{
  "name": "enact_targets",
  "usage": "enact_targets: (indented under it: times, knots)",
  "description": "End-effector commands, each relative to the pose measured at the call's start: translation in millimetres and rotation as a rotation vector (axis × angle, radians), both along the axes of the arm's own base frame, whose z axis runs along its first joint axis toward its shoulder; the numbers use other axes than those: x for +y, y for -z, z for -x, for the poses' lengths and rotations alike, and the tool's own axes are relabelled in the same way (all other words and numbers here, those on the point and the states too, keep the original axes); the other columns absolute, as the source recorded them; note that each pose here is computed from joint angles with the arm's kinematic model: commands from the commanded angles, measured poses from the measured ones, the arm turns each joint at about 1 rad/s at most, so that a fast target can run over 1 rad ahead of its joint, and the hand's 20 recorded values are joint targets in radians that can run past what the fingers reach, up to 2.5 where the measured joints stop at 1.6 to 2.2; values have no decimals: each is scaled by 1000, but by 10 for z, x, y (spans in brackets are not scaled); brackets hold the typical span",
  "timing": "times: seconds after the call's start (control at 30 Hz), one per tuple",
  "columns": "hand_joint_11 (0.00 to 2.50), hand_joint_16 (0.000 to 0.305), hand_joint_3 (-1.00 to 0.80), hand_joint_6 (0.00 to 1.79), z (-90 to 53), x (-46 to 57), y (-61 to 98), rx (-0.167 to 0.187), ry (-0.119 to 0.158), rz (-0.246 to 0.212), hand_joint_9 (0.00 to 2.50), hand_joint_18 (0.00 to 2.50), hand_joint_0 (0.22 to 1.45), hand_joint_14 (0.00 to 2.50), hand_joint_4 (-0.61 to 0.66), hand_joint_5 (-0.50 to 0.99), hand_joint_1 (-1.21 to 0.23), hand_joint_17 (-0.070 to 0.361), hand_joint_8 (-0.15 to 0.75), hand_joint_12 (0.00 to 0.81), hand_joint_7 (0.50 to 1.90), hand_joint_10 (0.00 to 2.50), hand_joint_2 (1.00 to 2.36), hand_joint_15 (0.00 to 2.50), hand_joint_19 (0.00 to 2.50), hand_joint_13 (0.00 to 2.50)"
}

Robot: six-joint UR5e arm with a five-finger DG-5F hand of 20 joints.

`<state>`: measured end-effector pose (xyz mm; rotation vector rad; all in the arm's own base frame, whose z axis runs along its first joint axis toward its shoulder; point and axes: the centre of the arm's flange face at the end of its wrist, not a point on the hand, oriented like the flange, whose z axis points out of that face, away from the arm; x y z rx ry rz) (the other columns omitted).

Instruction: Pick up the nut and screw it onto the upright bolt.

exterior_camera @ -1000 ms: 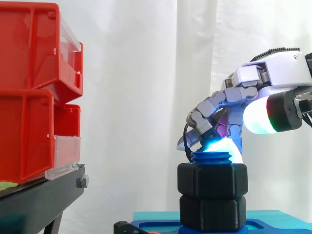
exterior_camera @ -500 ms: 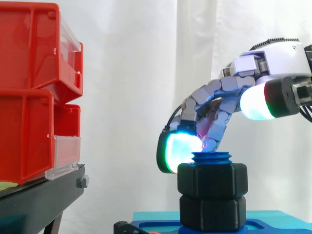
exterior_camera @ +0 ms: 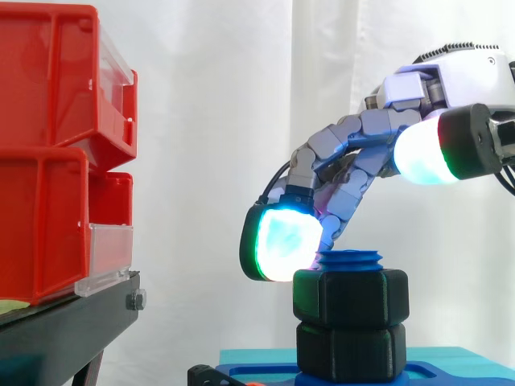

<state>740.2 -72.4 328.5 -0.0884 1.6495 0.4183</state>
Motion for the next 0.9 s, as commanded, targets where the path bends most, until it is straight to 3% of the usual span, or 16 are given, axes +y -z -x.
enact_targets:
  times: [0.0,0.1,0.4,0.87]
  knots:
    - [0,32,-500,502,-19,78,-5,-7,-2,-1,751,159,486,0,173,-130,-173,72,226,282,717,0,1000,0,0,538]
    - [0,32,-500,503,-21,130,4,-4,-5,0,745,157,490,0,191,-119,-174,71,231,281,786,0,1000,0,0,536]
    - [0,30,-500,504,9,129,90,13,-5,-1,793,183,501,0,242,-79,-205,68,246,276,1070,0,1000,0,0,565]
    - [0,29,-500,502,21,34,90,13,2,-1,838,212,510,0,197,-46,-225,64,253,268,1338,0,1000,0,0,602]
